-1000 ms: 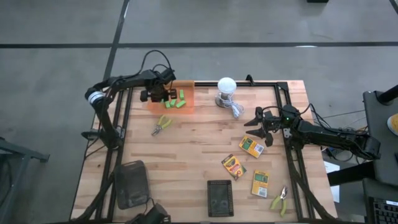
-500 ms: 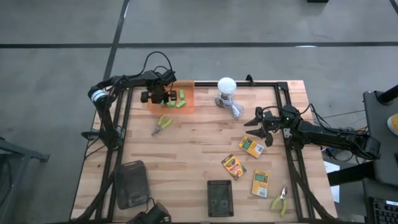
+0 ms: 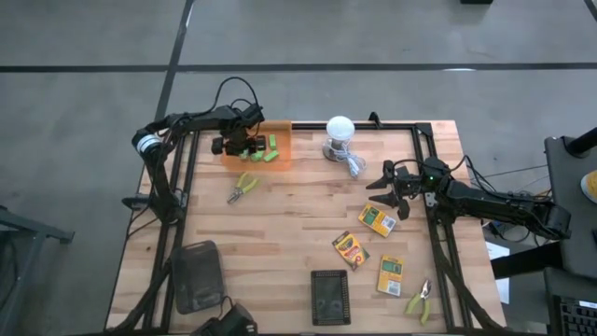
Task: Pick & Place School Supplies
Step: Put the green hole puncher into the left black bin
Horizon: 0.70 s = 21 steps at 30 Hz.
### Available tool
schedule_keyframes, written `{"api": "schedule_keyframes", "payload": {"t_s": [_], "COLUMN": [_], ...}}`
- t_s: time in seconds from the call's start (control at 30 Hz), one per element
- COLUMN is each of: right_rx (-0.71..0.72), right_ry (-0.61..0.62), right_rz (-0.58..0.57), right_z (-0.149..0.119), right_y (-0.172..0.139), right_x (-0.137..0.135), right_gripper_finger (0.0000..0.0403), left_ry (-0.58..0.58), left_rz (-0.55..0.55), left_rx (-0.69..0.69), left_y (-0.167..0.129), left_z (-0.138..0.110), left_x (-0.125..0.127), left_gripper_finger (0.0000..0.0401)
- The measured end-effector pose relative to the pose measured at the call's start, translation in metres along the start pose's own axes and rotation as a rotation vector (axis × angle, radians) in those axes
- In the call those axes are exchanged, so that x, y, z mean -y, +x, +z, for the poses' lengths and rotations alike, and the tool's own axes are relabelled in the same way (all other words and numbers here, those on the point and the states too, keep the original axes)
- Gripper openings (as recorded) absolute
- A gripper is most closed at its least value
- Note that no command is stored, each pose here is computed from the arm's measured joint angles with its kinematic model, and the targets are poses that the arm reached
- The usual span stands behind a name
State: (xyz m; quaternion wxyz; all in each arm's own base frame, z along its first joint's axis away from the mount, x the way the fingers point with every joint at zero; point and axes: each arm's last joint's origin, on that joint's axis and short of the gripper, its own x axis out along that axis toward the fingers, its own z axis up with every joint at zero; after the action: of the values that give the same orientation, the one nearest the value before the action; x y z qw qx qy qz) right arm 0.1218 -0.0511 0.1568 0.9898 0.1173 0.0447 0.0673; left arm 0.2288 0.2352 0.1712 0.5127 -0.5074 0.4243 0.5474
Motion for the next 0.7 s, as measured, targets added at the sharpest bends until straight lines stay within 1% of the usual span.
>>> {"api": "schedule_keyframes", "payload": {"t_s": [0.1, 0.2, 0.5, 0.7], "right_rx": [0.000, 0.000, 0.000, 0.000], "right_ry": [0.000, 0.000, 0.000, 0.000], "right_rz": [0.000, 0.000, 0.001, 0.000], "right_z": [0.000, 0.000, 0.000, 0.000], "right_y": [0.000, 0.000, 0.000, 0.000], "right_x": [0.000, 0.000, 0.000, 0.000], "right_gripper_finger": [0.0178, 0.0178, 0.0178, 0.0178], "left_ry": [0.001, 0.001, 0.003, 0.003], "left_rz": [0.000, 0.000, -0.006, -0.024], "left_rx": [0.000, 0.000, -0.025, -0.011], "left_y": [0.000, 0.000, -0.003, -0.021], "left_z": [0.000, 0.000, 0.000, 0.002], "left_x": [0.000, 0.000, 0.001, 0.002], "left_gripper_finger": [0.0219, 0.0229, 0.0232, 0.0232]}}
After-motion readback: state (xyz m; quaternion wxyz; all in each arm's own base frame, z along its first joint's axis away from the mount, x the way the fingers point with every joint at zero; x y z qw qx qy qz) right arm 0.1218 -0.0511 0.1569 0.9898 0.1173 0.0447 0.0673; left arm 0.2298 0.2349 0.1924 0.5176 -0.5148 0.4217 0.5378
